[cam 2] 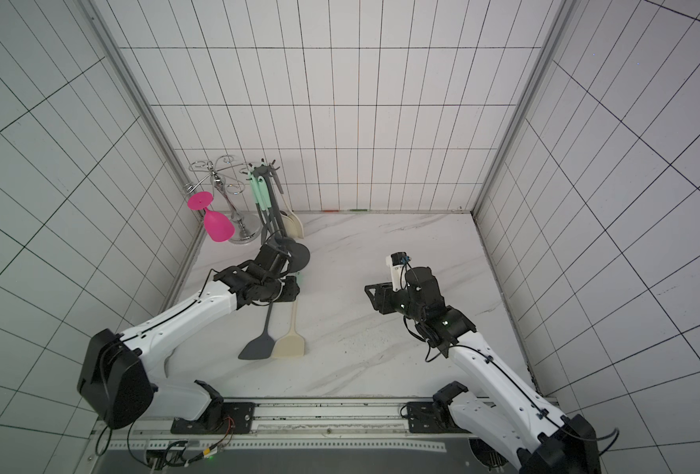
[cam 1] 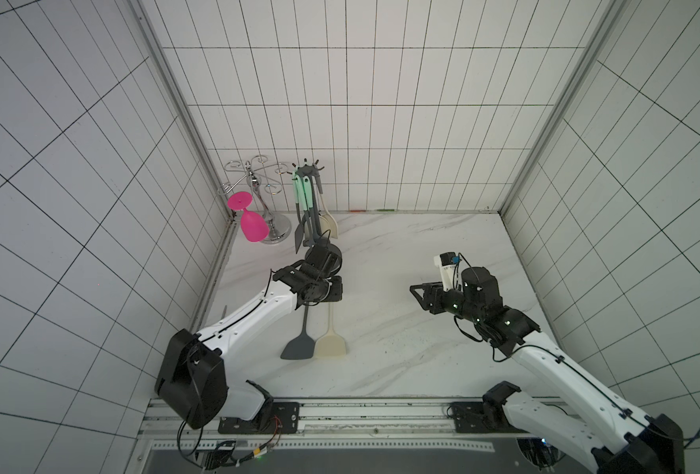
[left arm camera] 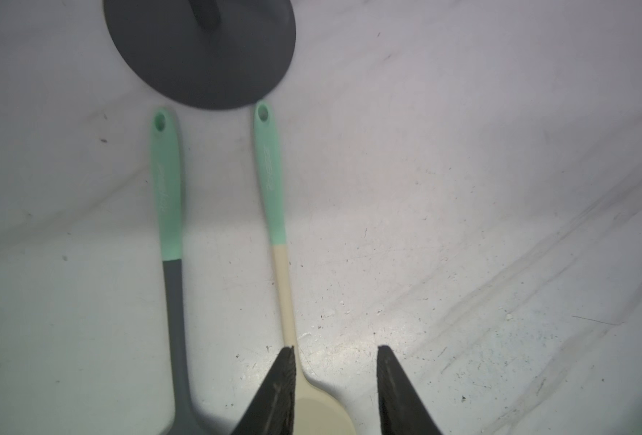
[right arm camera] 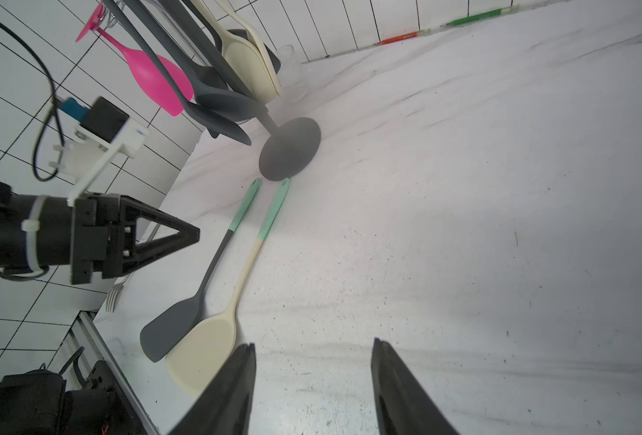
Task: Take the spatula off the kitchen utensil rack
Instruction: Place the spatula at the center of the board, then adjust the rack at the center of the board.
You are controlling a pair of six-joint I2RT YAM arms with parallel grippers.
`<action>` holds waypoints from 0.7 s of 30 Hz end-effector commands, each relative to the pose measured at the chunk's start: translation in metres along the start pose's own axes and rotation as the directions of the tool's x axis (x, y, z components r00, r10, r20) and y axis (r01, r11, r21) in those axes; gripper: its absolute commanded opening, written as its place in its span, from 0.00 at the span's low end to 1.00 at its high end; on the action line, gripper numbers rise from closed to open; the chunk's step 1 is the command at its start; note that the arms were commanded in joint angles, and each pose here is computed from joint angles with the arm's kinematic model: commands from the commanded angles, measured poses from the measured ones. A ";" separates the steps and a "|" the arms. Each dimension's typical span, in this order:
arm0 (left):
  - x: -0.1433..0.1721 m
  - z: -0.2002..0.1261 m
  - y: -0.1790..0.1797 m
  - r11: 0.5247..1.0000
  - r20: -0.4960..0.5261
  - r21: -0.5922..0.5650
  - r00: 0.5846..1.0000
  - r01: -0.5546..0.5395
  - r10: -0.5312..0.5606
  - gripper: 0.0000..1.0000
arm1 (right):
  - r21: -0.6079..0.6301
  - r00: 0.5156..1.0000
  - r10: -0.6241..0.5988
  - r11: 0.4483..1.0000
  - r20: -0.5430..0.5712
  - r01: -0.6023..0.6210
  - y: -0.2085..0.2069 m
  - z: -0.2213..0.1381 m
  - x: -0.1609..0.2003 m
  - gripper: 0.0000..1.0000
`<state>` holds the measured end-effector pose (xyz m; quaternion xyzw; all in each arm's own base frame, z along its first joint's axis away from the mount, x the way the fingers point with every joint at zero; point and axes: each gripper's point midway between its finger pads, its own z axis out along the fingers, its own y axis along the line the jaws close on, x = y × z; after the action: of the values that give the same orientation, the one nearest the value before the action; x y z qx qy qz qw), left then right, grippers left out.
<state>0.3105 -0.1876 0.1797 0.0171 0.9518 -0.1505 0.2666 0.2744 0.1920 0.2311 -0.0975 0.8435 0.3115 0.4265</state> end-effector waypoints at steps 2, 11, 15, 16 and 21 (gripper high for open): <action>-0.050 -0.075 0.013 0.997 0.192 -0.075 0.980 -0.029 0.043 0.36 | 0.004 0.997 -0.043 0.999 0.057 0.043 0.011 -0.005 -0.039 0.53; -0.135 -0.171 0.065 0.994 0.563 0.013 0.820 0.112 -0.100 0.51 | -0.071 0.993 -0.100 0.992 0.066 0.105 0.055 0.036 -0.087 0.51; -0.169 -0.172 0.091 0.958 0.547 0.242 0.794 0.152 -0.265 0.53 | -0.059 0.979 -0.188 0.979 0.083 0.193 0.082 0.056 -0.104 0.51; -0.174 -0.172 0.092 0.943 0.537 0.301 0.793 0.140 -0.289 0.53 | -0.052 0.974 -0.207 0.976 0.088 0.212 0.087 0.061 -0.108 0.51; -0.200 -0.168 0.085 0.879 0.569 0.477 0.755 0.022 -0.327 0.53 | 0.021 0.944 -0.289 0.957 0.160 0.289 0.103 0.102 -0.136 0.52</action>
<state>0.4062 -0.0155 0.3584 -0.1465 0.7932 -0.2860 0.5172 0.3550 0.3120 0.3178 -0.1966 0.8017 0.2927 0.4827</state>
